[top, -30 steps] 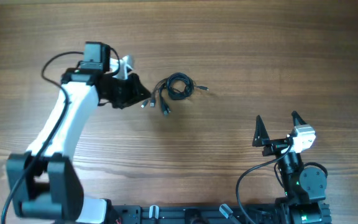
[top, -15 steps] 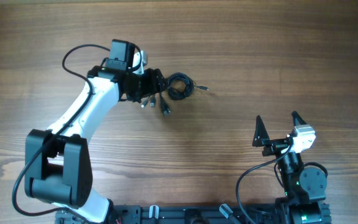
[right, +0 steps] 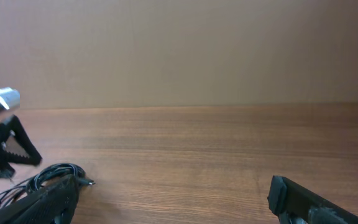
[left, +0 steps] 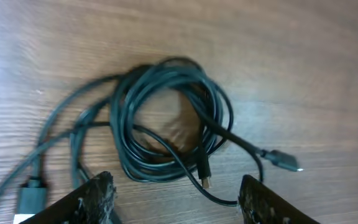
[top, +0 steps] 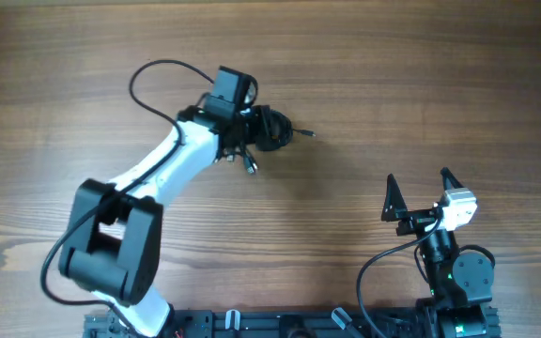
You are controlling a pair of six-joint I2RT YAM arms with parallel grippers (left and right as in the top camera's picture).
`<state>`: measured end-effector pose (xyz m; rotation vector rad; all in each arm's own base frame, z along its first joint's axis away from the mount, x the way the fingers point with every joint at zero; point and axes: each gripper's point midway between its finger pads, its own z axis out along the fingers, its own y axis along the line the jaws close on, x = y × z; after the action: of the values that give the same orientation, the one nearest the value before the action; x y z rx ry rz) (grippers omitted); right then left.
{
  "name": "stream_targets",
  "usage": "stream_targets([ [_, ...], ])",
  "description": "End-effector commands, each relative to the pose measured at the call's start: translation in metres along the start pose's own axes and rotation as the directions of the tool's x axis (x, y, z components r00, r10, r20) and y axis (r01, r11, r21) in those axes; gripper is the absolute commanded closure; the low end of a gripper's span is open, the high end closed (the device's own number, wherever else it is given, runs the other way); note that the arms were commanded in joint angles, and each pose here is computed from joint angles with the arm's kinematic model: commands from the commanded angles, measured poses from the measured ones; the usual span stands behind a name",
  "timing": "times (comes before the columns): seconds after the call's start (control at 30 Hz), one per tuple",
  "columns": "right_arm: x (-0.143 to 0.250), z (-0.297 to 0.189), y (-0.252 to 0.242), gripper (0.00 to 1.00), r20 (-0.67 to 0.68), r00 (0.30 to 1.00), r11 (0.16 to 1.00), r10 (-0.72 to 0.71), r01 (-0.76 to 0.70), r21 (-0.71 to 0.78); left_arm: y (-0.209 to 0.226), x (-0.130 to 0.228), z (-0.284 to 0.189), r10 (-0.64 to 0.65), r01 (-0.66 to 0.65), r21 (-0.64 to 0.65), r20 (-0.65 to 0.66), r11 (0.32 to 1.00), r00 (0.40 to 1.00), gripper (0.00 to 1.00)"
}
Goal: Untangle cables
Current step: 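Reach the left gripper forward to the black cable bundle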
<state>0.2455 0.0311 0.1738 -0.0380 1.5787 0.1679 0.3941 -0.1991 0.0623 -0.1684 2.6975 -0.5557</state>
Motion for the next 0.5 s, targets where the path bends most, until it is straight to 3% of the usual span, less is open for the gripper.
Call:
stream_targets([
  [0.0, -0.003, -0.001, -0.004, 0.00, 0.015, 1.000, 1.000, 0.014, -0.014, 0.022, 0.014, -0.003, 0.014, 0.015, -0.008, -0.121, 0.052, 0.993, 0.999, 0.34],
  [0.23, -0.003, -0.001, -0.004, 0.00, 0.015, 1.000, 1.000, 0.014, -0.014, 0.022, 0.021, -0.019, 0.021, 0.003, 0.018, -0.163, 0.129, 0.987, 0.992, 0.38],
  [0.33, -0.003, -0.001, -0.004, 0.00, 0.015, 1.000, 1.000, 0.014, -0.014, 0.022, 0.023, -0.018, 0.032, 0.004, 0.017, -0.161, 0.128, 0.987, 0.992, 0.27],
  [0.47, -0.003, -0.001, -0.004, 0.00, 0.015, 1.000, 1.000, 0.014, -0.014, 0.022, 0.020, -0.019, 0.035, 0.006, 0.014, -0.149, 0.133, 0.989, 0.991, 0.20],
])
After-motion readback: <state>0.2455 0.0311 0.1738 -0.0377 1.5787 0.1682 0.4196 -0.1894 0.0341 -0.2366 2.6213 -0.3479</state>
